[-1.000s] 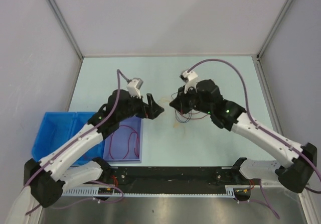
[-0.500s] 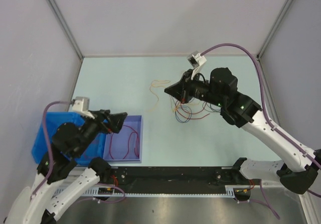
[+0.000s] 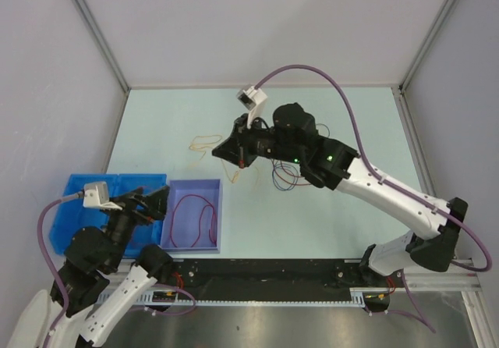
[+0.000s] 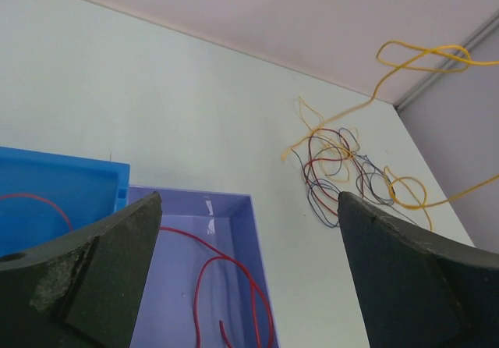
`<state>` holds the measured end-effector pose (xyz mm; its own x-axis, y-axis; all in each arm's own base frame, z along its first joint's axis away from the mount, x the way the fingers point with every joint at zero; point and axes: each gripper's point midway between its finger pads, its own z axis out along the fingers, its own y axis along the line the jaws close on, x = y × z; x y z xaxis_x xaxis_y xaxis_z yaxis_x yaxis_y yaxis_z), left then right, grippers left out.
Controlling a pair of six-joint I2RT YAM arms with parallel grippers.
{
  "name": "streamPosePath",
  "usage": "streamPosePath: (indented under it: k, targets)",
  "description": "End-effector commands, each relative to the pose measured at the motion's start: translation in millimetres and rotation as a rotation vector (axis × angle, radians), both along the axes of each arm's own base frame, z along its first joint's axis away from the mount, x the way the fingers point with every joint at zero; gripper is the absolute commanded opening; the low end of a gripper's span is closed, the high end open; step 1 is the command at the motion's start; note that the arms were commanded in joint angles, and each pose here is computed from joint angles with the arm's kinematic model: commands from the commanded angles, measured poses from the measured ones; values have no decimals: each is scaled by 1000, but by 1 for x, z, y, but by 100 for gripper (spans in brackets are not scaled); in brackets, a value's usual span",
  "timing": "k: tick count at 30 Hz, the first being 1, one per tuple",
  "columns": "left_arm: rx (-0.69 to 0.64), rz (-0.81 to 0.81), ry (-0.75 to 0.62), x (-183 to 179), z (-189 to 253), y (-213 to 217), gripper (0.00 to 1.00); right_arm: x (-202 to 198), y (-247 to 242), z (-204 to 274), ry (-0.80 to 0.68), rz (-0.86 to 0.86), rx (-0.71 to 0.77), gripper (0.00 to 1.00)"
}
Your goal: Untangle the cables
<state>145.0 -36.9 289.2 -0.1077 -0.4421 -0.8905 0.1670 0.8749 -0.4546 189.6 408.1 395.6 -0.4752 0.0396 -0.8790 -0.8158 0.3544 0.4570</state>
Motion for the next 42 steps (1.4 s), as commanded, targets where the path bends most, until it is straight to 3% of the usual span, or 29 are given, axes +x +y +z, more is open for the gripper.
streamPosePath:
  k: [1,8,16,29,42]
  targets:
    - [-32,121,-28,6,7,19,100,-4,30,24,4,8,82,0]
    - [-89,200,-36,6,12,33,97,-5,68,4,126,-13,145,0]
    - [-61,212,19,14,-5,29,91,-11,103,-39,270,-10,144,0]
    - [-22,240,66,19,-11,29,86,3,126,-134,473,-113,27,0]
    - [1,237,92,21,-15,27,85,6,129,-231,573,-173,-140,0]
